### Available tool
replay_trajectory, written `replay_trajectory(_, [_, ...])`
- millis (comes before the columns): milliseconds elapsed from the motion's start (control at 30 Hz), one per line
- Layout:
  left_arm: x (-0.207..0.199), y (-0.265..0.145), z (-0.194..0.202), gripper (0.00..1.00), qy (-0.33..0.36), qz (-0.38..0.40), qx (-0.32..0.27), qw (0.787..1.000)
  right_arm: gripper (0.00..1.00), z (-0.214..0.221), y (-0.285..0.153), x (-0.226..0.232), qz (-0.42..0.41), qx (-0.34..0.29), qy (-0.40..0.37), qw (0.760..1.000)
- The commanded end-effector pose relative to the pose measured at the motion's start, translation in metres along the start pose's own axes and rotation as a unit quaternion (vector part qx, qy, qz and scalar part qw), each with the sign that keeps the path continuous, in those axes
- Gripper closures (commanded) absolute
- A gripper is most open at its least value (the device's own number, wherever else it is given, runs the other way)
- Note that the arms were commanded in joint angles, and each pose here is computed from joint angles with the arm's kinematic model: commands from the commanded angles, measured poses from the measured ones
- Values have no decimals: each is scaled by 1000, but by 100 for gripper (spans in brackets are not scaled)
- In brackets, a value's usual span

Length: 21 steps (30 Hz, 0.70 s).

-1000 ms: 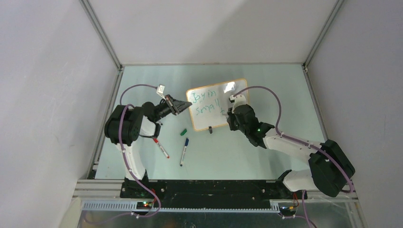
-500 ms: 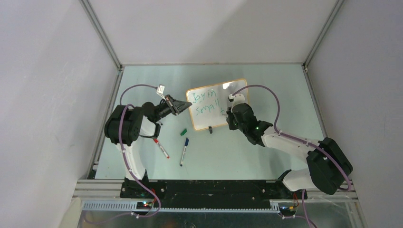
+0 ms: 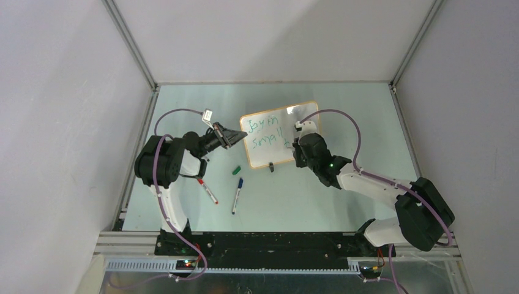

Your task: Write a sentence on the whiteboard

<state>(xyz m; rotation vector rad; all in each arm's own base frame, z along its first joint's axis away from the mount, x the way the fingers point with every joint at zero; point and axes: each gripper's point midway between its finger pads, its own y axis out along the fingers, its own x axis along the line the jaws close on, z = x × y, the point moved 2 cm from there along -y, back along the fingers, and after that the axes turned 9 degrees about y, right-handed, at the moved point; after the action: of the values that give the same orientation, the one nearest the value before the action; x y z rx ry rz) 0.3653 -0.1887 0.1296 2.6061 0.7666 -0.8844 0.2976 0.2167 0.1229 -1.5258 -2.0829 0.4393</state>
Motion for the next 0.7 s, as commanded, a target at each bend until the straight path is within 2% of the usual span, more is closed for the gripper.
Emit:
replay_trajectory(0, [-20,1,-10,100,32,31,-10,999,100,-20,-6,-4,16,-23,15,999])
replay_trajectory(133, [-21,1,-11,100,33,31,-11,999,100,-25,-11,3,-4,-30,19,999])
replay_trajectory(367, [-21,1,-11,100,32,32,-10,999,100,-48,-36,13,-57,-83,33,994])
replay_trajectory(667, [-21,2,-11,100,33,33,-10,999,100,-58,-23,6,-53,-83,48,994])
